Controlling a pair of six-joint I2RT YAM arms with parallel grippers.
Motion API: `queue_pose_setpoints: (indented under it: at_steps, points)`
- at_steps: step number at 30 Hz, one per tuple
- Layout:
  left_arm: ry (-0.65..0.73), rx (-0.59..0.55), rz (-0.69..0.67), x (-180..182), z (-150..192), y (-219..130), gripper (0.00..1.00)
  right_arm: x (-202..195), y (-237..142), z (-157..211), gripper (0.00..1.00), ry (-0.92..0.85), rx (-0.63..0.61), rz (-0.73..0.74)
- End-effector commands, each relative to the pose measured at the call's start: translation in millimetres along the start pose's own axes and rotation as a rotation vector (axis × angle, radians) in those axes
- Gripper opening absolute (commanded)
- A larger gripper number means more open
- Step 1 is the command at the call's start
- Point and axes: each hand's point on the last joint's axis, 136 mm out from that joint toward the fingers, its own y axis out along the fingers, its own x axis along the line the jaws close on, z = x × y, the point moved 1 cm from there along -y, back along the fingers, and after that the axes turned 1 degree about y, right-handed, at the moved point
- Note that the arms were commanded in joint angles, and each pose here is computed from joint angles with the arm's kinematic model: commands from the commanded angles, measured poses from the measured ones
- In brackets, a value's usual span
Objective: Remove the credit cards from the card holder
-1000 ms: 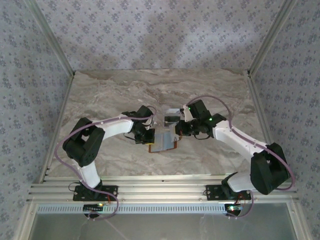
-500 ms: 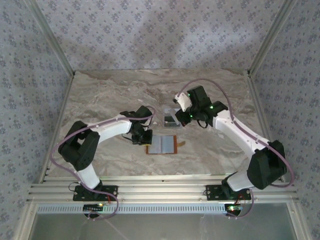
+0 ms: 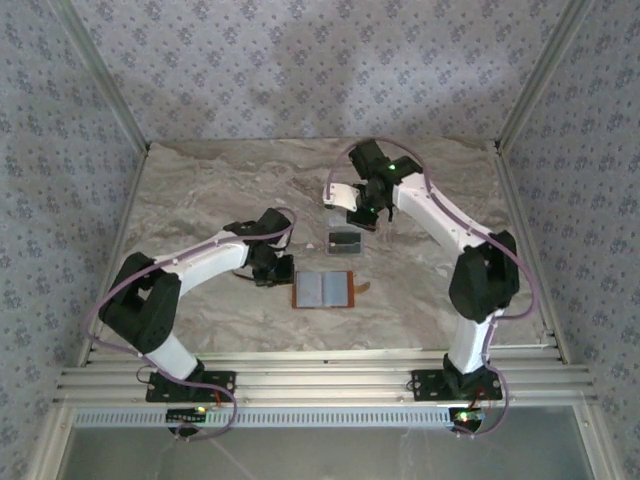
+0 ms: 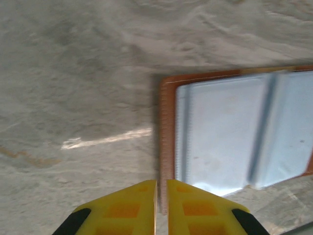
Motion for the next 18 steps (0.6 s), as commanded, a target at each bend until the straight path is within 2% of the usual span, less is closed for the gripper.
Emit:
queue_pose_setpoints:
  at_steps: [1,6,18]
  points:
    - [-0.025,-0.020,0.027,4.6,1.1,-7.4,0.16,4.1,2.3,14.4,0.00,-0.140,0.091,-0.092]
    - [-0.046,-0.045,0.054,11.3,-1.2,-11.0,0.20,-11.4,18.7,14.8,0.00,-0.172,0.120,-0.119]
    - [-0.064,-0.052,0.049,19.6,-3.1,-14.4,0.20,-24.3,57.8,19.2,0.00,-0.221,0.160,-0.175]
